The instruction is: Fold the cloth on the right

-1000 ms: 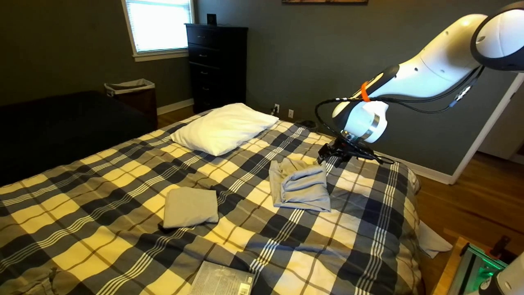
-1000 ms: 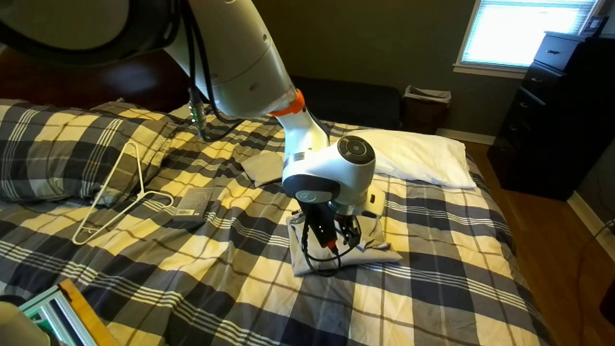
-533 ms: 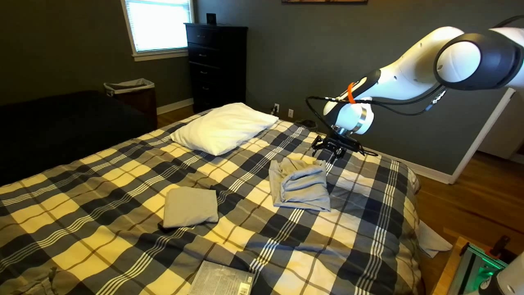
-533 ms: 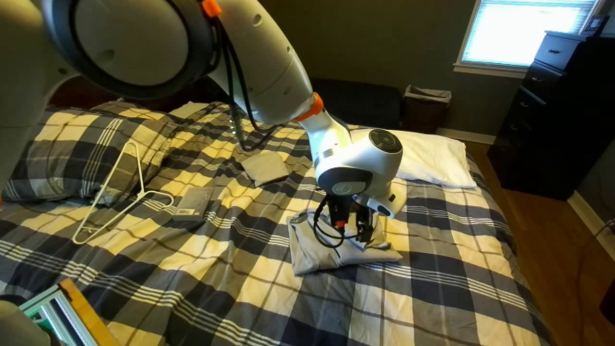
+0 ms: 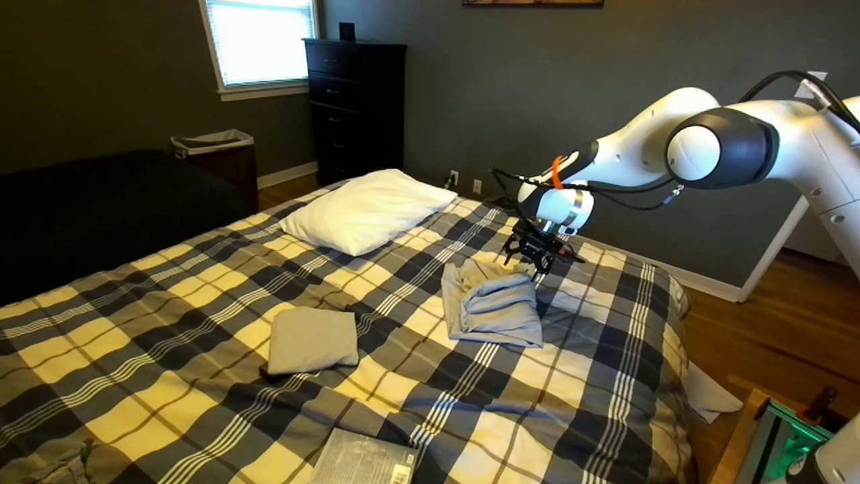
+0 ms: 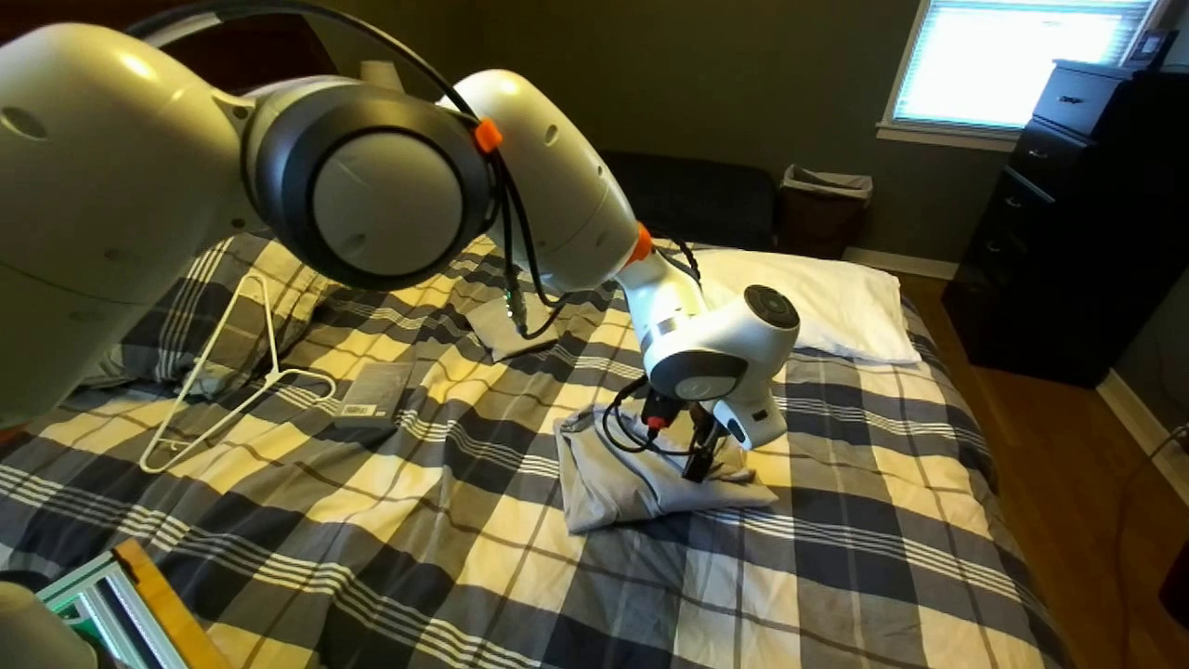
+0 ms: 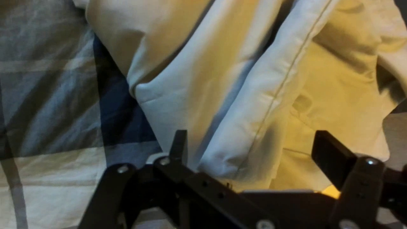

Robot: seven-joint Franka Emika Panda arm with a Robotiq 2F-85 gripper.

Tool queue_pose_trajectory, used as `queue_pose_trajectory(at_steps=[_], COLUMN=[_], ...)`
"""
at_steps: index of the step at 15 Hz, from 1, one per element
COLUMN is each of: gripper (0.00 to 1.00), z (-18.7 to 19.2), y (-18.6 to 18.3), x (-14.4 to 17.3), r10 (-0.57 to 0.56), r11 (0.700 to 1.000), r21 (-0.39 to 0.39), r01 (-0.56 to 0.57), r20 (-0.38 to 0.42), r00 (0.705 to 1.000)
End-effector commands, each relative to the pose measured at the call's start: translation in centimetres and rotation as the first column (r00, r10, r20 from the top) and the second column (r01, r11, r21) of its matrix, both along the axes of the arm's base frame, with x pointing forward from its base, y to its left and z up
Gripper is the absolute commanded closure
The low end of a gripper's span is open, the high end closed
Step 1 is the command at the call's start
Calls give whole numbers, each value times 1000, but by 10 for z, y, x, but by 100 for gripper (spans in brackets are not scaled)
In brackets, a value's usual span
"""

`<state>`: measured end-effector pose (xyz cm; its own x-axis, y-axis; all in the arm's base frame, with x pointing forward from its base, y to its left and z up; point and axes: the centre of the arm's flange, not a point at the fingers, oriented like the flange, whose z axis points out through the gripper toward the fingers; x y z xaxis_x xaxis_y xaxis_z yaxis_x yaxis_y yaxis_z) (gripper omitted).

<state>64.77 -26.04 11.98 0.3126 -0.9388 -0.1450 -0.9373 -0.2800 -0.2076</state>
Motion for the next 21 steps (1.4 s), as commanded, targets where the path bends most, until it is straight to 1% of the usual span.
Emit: queue_pose_trajectory(at_steps=[1,2,5,11,12,13,15,16,17,18,21], gripper=[0,0,0,0,1,4,28,29,36,47,69], z=[2,3,0,-11,-14,-17,-22,-24,-26,-27,-28], y=[-11,-14,-21,-19,-19,-19,-20,-20,-21,-20,-21], x=[0,0,6,13,14,15,16,16,16,16,16], r10=[-170,-206,-286,-333,-338,-345,-356,-357,-359,-361,-361], r11=[984,978,957,941,940,938,933,933,932,932,932], r21=[45,42,44,37,34,29,25,24,22,21,16], r01=[171,207,286,335,340,346,358,359,361,363,362], r20=[-23,-12,-12,-47,-51,-54,-59,-60,-63,-63,-58], r00=[985,978,958,942,940,937,933,932,931,930,931])
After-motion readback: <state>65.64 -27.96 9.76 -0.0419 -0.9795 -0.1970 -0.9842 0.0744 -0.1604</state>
